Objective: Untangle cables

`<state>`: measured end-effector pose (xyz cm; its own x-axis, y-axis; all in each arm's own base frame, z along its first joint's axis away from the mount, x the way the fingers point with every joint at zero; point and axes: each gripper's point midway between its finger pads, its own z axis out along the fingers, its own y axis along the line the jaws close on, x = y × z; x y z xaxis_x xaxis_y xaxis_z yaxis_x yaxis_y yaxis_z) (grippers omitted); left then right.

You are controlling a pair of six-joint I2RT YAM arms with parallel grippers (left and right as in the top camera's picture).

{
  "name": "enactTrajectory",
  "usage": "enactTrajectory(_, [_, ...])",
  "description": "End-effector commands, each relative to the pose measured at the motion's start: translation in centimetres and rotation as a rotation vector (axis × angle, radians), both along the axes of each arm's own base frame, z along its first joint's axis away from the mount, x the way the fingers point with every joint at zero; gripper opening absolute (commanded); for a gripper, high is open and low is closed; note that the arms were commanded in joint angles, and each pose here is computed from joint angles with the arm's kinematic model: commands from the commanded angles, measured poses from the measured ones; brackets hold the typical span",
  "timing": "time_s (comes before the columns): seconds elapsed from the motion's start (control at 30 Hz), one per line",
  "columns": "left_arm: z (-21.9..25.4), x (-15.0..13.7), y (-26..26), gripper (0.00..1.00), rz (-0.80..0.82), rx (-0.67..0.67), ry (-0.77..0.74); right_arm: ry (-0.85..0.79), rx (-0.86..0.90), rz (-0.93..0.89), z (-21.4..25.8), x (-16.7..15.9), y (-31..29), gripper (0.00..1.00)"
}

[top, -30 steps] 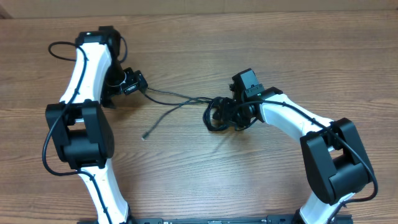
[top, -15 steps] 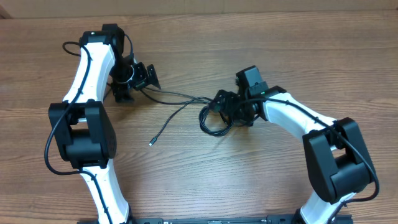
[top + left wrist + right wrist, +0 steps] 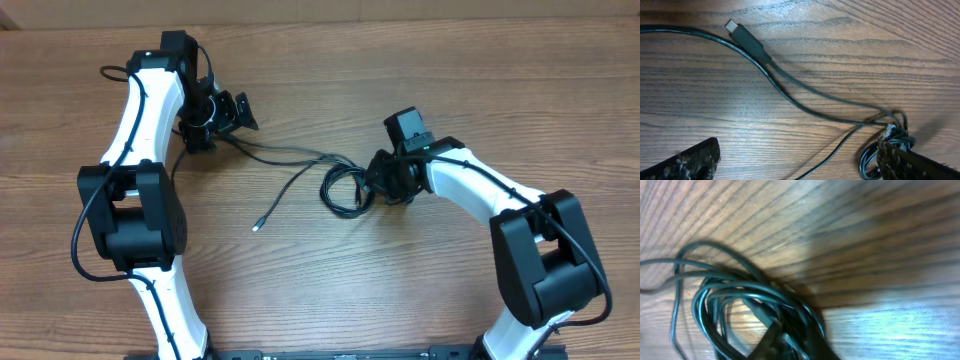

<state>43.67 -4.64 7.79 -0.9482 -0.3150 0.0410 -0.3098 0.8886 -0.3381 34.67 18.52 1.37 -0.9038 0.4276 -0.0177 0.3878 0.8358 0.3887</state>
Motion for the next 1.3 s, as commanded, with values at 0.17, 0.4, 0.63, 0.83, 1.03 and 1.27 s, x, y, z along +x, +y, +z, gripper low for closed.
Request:
enactTrajectory(0.17, [0.2,0.2,-0.2,1.00,-0.018,-0.012,-0.011,-0.024,-0.022,0.010,0.1,0.0,0.4,0.07])
enactTrajectory(0.4, [0.2,0.2,-0.2,1.00,-0.018,-0.012,-0.011,-0.029,0.002,0.090,0.3,-0.9,2.0,0.09])
enactTrajectory(0.63, [0.2,0.2,-0.2,1.00,-0.018,-0.012,-0.011,-0.039,0.001,0.104,0.3,-1.0,2.5,0.16])
enactTrajectory(0.83, [0.2,0.2,-0.2,1.00,-0.018,-0.012,-0.011,-0.043,-0.009,0.100,0.3,-0.9,2.4,0.16])
enactTrajectory(1.03, [0.2,0.2,-0.2,1.00,-0.018,-0.012,-0.011,-0.052,0.007,0.137,0.4,-0.9,2.7,0.17])
enactTrajectory(1.27, [0.2,0.2,-0.2,1.00,-0.018,-0.012,-0.011,-0.079,0.157,0.335,1.7,-2.2,5.7,0.18])
